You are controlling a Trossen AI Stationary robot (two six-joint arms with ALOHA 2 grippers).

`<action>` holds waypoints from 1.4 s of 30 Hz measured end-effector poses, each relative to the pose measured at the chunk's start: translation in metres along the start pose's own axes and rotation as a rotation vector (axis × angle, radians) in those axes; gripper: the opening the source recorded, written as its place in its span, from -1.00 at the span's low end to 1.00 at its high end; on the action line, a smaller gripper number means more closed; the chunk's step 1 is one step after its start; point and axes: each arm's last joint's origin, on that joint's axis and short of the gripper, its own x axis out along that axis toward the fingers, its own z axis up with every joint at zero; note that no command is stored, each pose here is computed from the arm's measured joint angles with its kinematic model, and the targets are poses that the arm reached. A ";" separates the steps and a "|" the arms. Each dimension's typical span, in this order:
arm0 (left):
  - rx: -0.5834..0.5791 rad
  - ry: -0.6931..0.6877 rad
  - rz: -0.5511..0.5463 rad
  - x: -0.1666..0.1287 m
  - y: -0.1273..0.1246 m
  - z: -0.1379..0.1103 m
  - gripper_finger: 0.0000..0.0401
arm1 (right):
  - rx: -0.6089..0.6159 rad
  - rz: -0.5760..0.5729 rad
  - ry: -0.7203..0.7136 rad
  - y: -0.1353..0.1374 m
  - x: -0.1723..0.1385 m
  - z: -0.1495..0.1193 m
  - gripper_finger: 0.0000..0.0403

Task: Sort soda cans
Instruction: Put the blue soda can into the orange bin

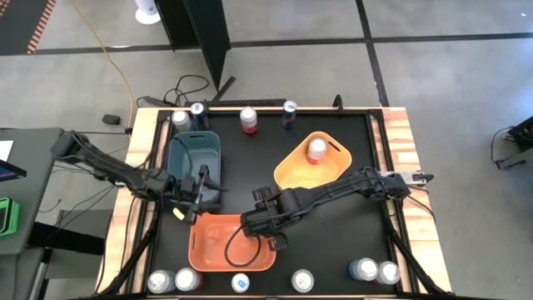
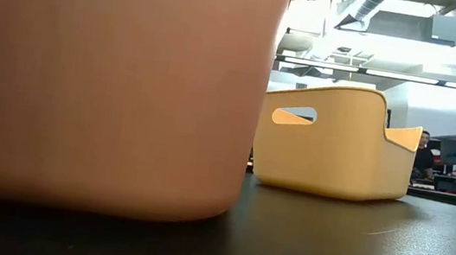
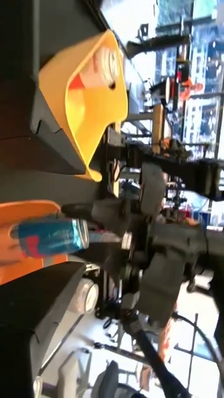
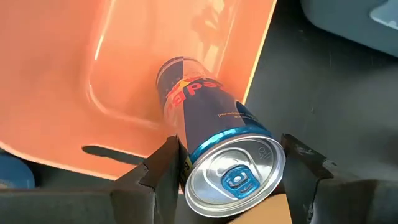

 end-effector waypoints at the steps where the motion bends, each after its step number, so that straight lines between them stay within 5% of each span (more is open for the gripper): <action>1: 0.003 0.005 -0.006 0.003 -0.002 -0.002 0.20 | -0.001 0.000 0.006 0.000 0.000 -0.001 0.04; 10: 0.057 0.255 -0.048 0.060 -0.029 -0.011 0.19 | 0.028 -0.001 0.010 0.000 0.001 -0.001 0.04; 18: -0.007 0.453 -0.013 0.096 -0.041 -0.031 0.15 | 0.044 0.002 0.016 0.004 0.000 -0.002 0.04; 26: -0.060 0.448 0.113 0.108 -0.041 -0.053 0.23 | 0.039 0.005 0.017 0.006 0.000 -0.002 0.04; 35: -0.076 0.372 0.065 0.115 -0.044 -0.054 0.56 | 0.043 0.001 0.001 0.007 0.000 0.000 0.04; 42: -0.093 0.345 0.057 0.116 -0.045 -0.052 0.58 | 0.042 0.000 0.003 0.007 0.000 0.000 0.04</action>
